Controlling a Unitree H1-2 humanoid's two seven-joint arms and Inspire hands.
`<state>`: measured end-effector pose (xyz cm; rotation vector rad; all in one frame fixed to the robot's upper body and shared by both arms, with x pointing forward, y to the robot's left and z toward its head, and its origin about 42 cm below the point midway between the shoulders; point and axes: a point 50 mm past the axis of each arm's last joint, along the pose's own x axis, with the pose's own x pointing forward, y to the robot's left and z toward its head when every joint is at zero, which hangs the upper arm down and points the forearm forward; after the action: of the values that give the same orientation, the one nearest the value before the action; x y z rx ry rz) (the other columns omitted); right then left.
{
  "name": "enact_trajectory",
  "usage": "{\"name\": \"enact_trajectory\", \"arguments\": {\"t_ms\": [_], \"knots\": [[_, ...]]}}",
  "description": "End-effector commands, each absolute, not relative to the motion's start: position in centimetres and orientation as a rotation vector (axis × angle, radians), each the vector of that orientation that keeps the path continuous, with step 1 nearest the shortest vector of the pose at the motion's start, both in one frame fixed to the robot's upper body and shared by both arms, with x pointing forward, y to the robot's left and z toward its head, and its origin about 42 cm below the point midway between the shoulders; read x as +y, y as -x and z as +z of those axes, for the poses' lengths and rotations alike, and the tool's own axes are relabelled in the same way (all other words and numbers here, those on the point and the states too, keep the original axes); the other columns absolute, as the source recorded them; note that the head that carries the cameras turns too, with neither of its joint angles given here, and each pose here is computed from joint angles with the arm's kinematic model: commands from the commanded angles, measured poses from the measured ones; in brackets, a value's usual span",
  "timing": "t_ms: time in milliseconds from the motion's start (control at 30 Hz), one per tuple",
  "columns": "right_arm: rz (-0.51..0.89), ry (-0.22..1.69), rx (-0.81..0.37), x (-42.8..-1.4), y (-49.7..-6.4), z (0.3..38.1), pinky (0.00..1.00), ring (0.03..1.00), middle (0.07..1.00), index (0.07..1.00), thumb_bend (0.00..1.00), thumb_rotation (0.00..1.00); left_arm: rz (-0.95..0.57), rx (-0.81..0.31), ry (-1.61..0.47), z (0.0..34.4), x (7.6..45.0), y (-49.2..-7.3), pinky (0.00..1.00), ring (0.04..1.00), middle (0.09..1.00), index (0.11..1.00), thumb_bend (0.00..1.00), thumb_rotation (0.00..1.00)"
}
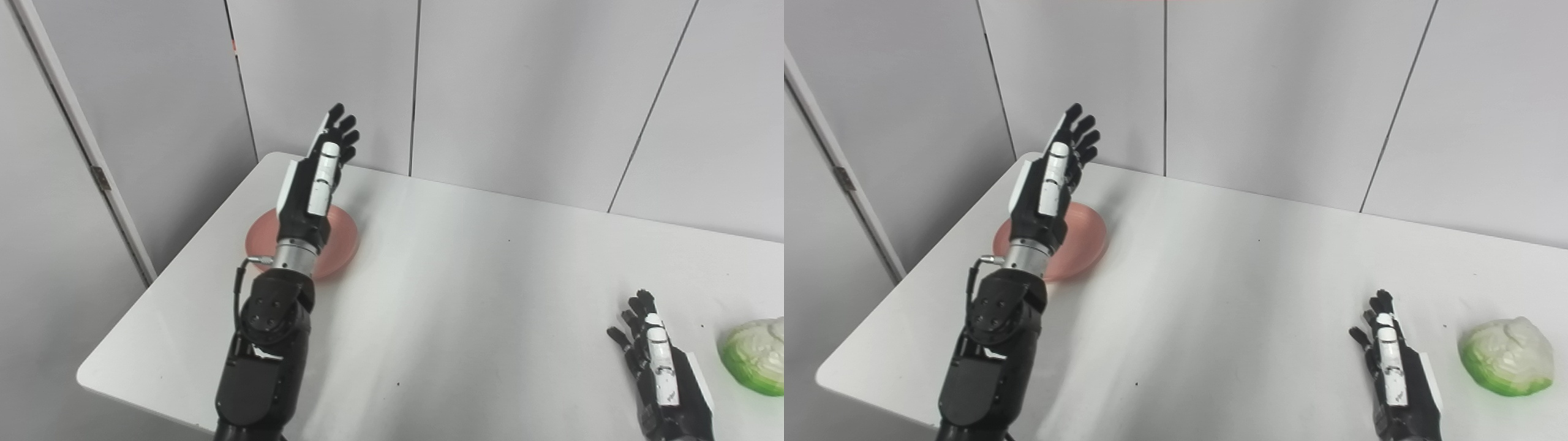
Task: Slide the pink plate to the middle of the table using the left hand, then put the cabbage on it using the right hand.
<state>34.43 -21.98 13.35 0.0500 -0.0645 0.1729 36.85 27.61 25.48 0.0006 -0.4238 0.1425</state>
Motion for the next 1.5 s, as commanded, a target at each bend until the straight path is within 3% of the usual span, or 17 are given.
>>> {"name": "enact_trajectory", "arguments": {"t_ms": [0,500,1467], "knots": [[0.183,-0.048,-0.098,-21.8,-34.8,14.5,1.00,1.000,1.000,1.000,0.17,1.00,0.168,-0.494,-0.019,28.0,28.4,-37.8,0.94,0.932,0.944,0.941,0.50,1.00],[0.180,-0.036,-0.107,-21.8,-34.9,14.5,1.00,1.000,1.000,1.000,0.15,1.00,0.315,-0.464,0.030,27.8,35.4,-39.4,0.93,0.924,0.932,0.927,0.50,1.00],[0.185,-0.039,-0.108,-21.9,-34.8,14.6,1.00,1.000,1.000,1.000,0.15,1.00,0.403,-0.340,0.190,25.0,42.6,-40.4,0.92,0.922,0.921,0.913,0.44,1.00]]}}
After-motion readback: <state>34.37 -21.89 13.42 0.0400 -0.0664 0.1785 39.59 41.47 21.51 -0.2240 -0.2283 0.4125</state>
